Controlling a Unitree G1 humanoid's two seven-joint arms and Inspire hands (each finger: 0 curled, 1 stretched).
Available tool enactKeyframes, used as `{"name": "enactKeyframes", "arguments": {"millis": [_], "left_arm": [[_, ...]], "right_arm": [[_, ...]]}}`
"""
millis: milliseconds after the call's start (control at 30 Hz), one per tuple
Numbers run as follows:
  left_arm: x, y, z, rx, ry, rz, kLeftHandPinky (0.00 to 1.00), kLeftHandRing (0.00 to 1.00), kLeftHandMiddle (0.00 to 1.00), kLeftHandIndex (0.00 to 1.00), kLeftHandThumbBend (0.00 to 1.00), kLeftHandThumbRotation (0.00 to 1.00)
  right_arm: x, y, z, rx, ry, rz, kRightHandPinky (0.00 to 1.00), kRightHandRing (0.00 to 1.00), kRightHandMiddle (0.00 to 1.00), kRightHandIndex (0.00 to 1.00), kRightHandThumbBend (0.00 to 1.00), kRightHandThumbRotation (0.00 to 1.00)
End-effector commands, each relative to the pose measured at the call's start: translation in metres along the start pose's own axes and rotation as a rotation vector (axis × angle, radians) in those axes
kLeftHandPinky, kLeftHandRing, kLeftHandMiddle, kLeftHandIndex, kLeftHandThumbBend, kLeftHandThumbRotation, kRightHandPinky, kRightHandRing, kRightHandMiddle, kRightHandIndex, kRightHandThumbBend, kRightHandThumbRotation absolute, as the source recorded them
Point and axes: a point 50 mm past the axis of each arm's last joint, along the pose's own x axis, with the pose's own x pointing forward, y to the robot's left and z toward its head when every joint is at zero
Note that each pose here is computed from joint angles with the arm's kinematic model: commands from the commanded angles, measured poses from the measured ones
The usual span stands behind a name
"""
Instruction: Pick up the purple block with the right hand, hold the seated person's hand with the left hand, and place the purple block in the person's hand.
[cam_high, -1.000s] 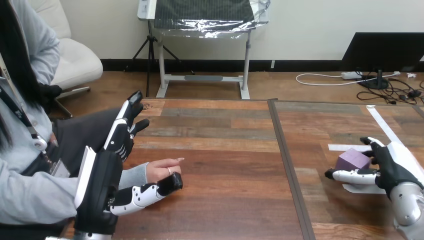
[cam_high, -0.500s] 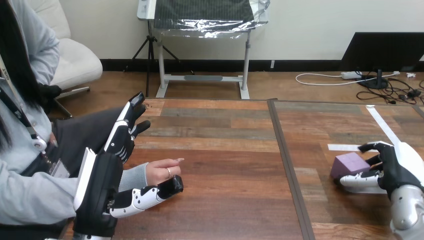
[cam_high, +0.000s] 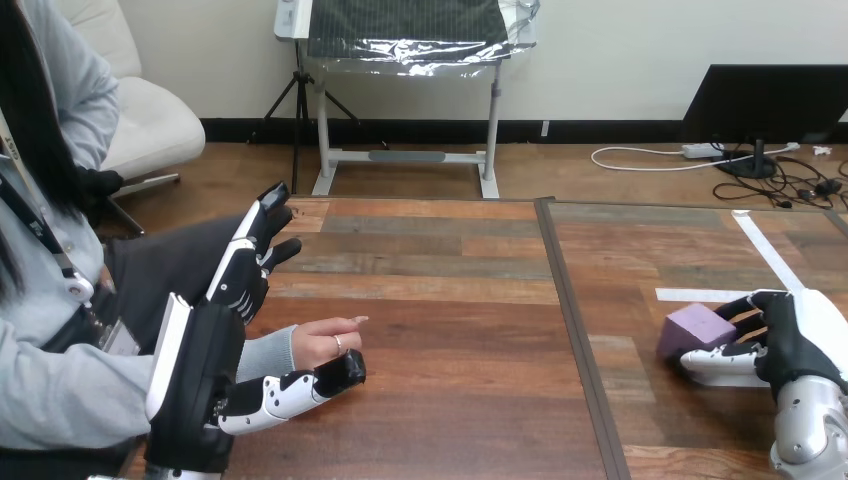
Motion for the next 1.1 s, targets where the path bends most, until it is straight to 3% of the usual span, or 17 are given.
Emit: {"name": "enactKeyframes", "arguments": {"millis": [0,1067], "left_arm": [[0.014,0.006,0.011,0.023,-0.089,0.012,0.86,0.94,0.96,0.93,1.00,0.51],[0.016,0.001,0.012,0.039,-0.087,0.009,0.85,0.93,0.95,0.92,1.00,0.55]], "right_arm": [[0.001,0.003,0.007,0.058,0.005,-0.016,0.46,0.51,0.54,0.51,0.88,0.00],[0.009,-0.004,0.026,0.194,-0.020,-0.046,0.35,0.43,0.52,0.52,0.83,0.00]]}}
